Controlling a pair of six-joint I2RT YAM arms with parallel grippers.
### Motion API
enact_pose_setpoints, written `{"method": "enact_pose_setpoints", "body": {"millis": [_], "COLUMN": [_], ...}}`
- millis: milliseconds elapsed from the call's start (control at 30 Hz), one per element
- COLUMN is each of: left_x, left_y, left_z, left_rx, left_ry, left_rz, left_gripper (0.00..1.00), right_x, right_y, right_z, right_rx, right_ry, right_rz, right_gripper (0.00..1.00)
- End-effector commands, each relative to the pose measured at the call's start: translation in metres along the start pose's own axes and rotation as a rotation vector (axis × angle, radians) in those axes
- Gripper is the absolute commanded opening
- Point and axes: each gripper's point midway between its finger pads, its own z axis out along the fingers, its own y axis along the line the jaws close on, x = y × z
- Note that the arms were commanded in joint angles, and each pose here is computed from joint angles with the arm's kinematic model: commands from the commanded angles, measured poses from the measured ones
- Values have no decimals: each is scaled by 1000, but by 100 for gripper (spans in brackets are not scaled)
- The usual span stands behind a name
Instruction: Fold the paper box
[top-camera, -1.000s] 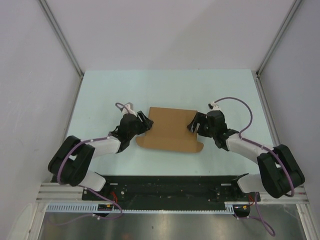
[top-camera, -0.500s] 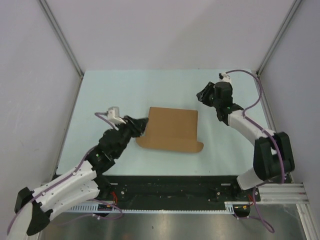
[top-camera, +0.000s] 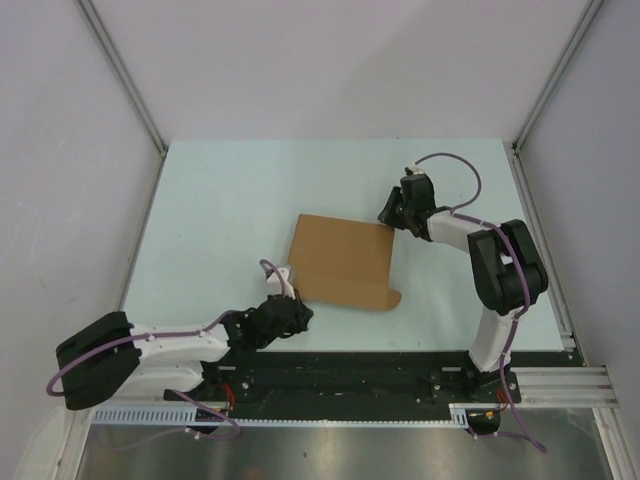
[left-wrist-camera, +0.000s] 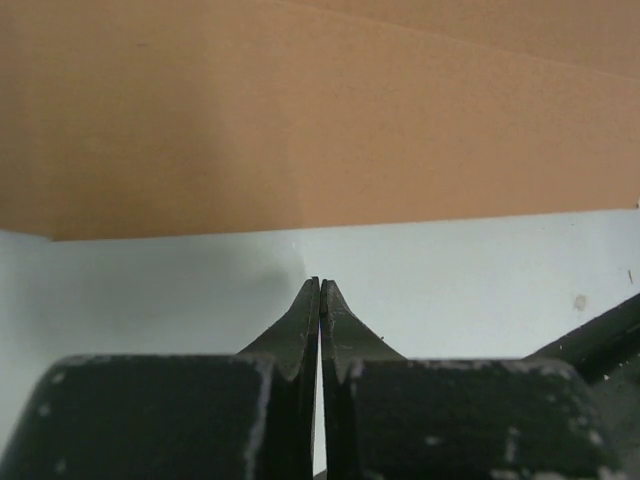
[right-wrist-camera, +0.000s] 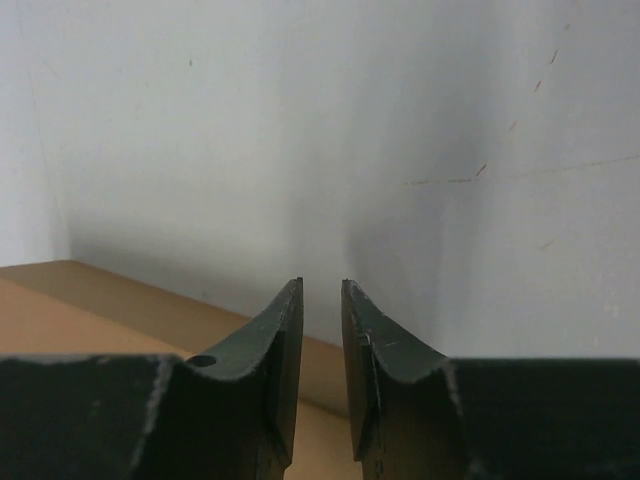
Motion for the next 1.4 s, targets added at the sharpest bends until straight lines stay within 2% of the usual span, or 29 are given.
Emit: {"method": "enact_pose_setpoints", "body": {"millis": [0, 233, 433, 567, 633, 700, 767, 900, 1100, 1233, 1367], "left_x": [-13, -3, -34, -52, -57, -52, -41, -41, -81, -85, -73], "left_y": [-33, -11, 21, 42, 48, 59, 73, 95, 98, 101, 99], "left_z": [10, 29, 38, 37, 34, 27, 20, -5, -39, -45, -40], "left_rx": [78, 8, -71, -156, -178, -219, -277, -320, -289, -278, -253], "left_ry": [-22, 16, -46, -71, -85, -79, -61, -151, -360, -397, -356], "left_rz": [-59, -108, -173, -167, -173, -179, -210, -306, -386, -410, -424], "left_gripper": [0, 0, 0, 1, 2, 3, 3, 1, 3, 6, 7], "right_x": [19, 55, 81, 64, 40, 19, 6, -1, 68, 120, 148], "right_y": [6, -20, -24, -20, -22, -19, -7, 38, 132, 151, 141], "right_z": [-4, -36, -74, -94, -109, -124, -132, -139, -139, -127, -109], "right_rx": [16, 65, 84, 82, 93, 82, 25, -176, -549, -637, -606], "right_ry": [55, 92, 100, 46, -25, -92, -136, -157, 50, 213, 299], "right_rz": [-70, -52, -82, -87, -59, -47, -57, -98, -220, -229, -212], "right_gripper": [26, 21, 19, 21, 29, 32, 33, 30, 29, 29, 28]}}
